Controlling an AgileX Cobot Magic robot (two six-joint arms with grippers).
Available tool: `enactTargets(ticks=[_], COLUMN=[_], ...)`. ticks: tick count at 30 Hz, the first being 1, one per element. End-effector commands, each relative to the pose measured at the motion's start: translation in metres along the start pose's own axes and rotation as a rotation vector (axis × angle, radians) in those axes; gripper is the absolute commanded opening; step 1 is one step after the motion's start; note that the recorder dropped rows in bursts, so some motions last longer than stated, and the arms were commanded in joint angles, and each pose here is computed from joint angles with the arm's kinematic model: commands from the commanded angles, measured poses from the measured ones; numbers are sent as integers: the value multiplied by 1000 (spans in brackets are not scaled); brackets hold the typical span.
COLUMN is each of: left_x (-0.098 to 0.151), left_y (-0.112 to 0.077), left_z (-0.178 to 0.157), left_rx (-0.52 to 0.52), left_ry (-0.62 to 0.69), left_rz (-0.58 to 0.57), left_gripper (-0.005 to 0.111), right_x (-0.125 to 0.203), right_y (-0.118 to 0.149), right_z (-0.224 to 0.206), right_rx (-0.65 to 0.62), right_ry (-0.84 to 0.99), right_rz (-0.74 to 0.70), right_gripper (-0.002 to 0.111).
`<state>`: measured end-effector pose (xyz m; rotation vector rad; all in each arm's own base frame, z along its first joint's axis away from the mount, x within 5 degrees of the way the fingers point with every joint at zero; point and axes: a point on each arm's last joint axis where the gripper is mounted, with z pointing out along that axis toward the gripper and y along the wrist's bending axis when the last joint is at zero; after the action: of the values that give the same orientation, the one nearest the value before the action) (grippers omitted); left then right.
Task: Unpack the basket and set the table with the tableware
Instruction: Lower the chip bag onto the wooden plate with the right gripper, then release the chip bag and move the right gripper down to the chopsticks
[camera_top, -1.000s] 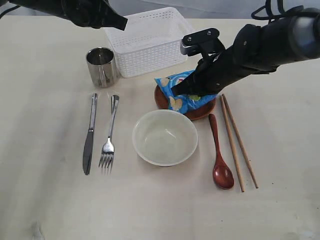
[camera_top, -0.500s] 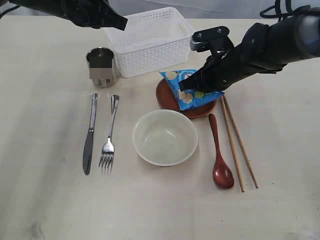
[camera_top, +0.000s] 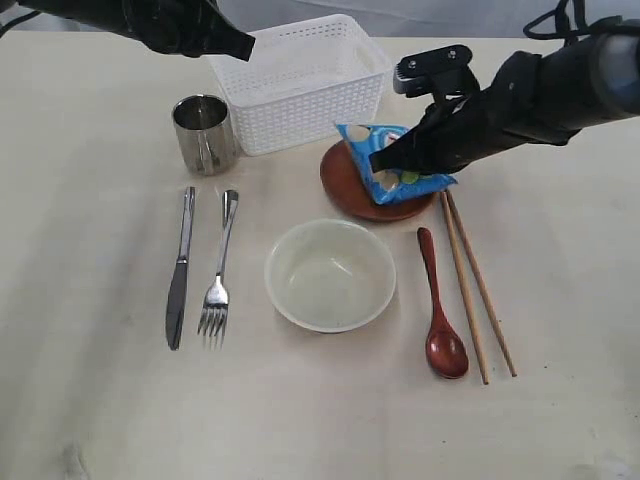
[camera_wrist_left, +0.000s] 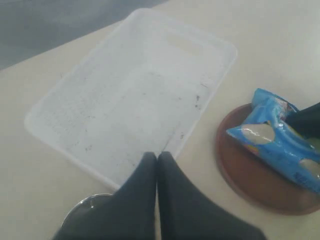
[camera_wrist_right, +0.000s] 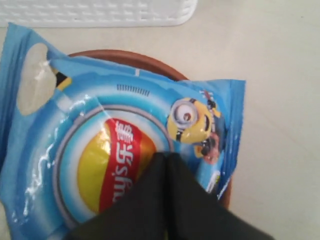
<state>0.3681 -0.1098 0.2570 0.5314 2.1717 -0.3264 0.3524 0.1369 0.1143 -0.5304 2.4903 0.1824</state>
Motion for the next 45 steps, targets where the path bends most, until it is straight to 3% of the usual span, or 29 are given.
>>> enactTargets(ticks=[1, 16, 24, 29, 31, 34, 36, 40, 45], left_x=[0, -1, -1, 0, 0, 0, 0, -1, 0], left_y=[0, 0, 0, -1, -1, -1, -1, 0, 0], left_z=[-4, -4, -4, -4, -4, -4, -4, -4, -4], left_rx=[2, 0, 3, 4, 4, 6, 6, 2, 3], left_ry=[-3, -4, -4, -3, -3, -2, -2, -5, -3], left_rz=[2, 2, -2, -2, -2, -2, -2, 0, 0], left_gripper=[0, 0, 0, 0, 0, 0, 0, 0, 0], right_x=[15, 8, -16, -31, -33, -29, -25, -19, -16], right_y=[-24, -21, 4, 3, 3, -4, -19, -47, -58], right_z=[8, -3, -20, -30, -34, -37, -45, -72, -99], right_rx=[23, 3, -108, -117, -113, -82, -49, -25, -21], right_ry=[68, 61, 104, 74, 63, 115, 163, 243, 295], right_rz=[29, 57, 3, -12, -22, -59, -23, 118, 221], right_gripper=[0, 0, 0, 0, 5, 46, 62, 63, 62])
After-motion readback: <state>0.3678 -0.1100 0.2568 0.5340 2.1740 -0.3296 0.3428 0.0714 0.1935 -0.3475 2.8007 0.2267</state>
